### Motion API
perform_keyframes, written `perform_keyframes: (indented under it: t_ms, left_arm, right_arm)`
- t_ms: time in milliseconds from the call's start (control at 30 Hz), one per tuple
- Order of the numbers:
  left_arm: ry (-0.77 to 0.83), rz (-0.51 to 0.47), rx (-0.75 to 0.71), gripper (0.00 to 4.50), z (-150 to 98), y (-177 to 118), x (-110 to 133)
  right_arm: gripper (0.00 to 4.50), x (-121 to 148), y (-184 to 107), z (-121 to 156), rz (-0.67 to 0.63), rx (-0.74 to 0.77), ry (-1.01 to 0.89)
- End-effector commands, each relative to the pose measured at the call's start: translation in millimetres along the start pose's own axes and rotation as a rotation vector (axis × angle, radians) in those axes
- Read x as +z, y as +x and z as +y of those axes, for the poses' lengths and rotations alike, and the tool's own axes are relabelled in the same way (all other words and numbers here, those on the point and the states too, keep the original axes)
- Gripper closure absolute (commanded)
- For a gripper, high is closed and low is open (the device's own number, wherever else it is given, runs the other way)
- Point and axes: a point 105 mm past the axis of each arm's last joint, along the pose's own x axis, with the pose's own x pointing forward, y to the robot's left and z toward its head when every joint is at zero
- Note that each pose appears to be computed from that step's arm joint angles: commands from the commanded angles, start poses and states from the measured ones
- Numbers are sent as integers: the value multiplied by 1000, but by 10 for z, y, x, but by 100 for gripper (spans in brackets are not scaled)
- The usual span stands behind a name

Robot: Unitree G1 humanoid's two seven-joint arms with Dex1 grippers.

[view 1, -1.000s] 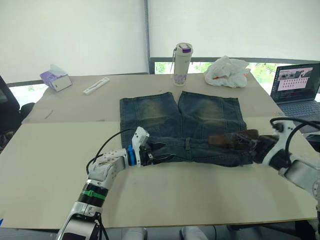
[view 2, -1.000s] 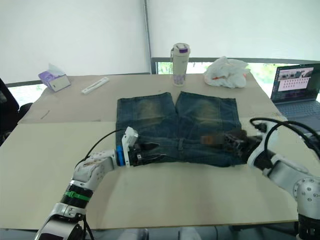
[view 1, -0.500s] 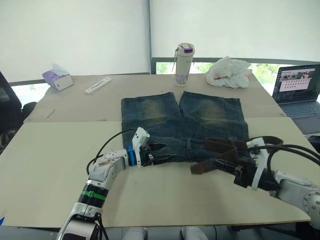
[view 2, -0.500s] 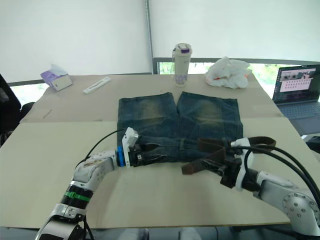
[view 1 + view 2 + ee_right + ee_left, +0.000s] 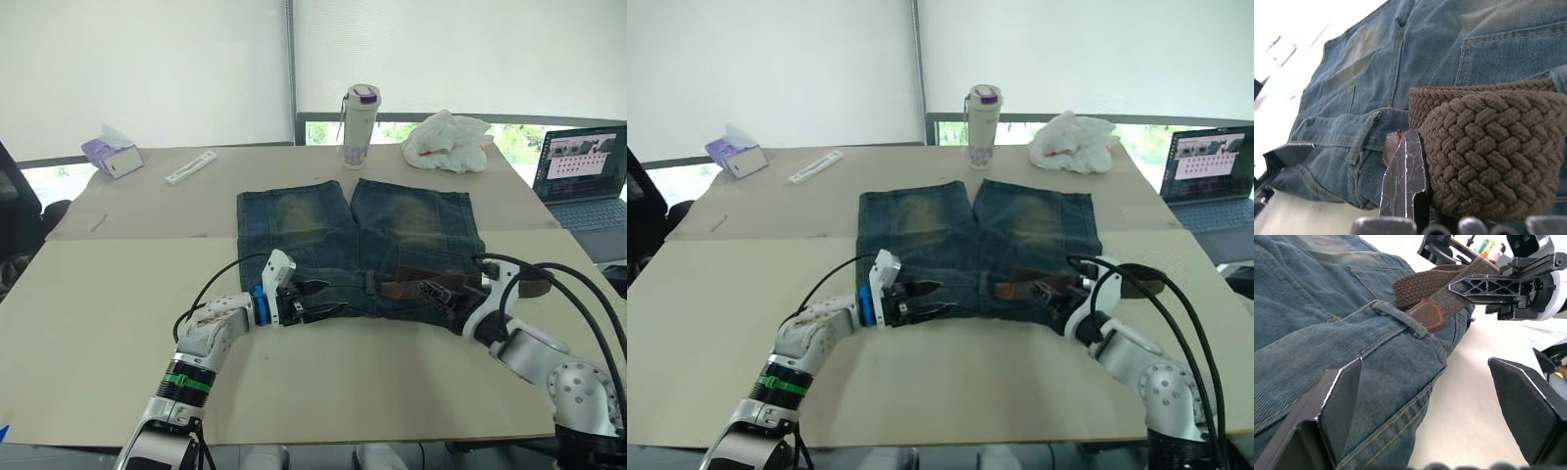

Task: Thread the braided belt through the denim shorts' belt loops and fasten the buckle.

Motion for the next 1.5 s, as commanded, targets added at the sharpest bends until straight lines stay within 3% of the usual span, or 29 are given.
perform_keyframes:
  t_ms: [33, 367, 533, 667, 767, 1000, 1333, 1500]
  left_arm:
    - [51, -28, -19, 15, -54, 14, 119]
    - [77, -44, 8, 15, -7, 1, 141]
    - [141, -176, 46, 15, 29, -26, 369]
    - [151, -203, 110, 15, 154, -43, 393]
    - [160, -182, 142, 15, 242, -53, 334]
    - [161, -148, 111, 15, 232, -33, 234]
    - [153, -138, 102, 15, 215, -30, 194]
    - [149, -138, 97, 15, 201, -31, 186]
  right_arm:
    - [450, 39, 73, 149, -31, 46, 83]
    - [450, -15, 280, 287, -22, 91, 331]
    - [450, 71, 256, 231, -21, 81, 295]
    - [450, 145, 221, 263, -31, 106, 289]
    - [450, 180, 238, 275, -41, 108, 305]
    - [450, 18, 336, 244, 13, 53, 271]
    - [450, 29, 373, 252, 7, 47, 268]
    - [450, 98, 360, 48, -35, -53, 264]
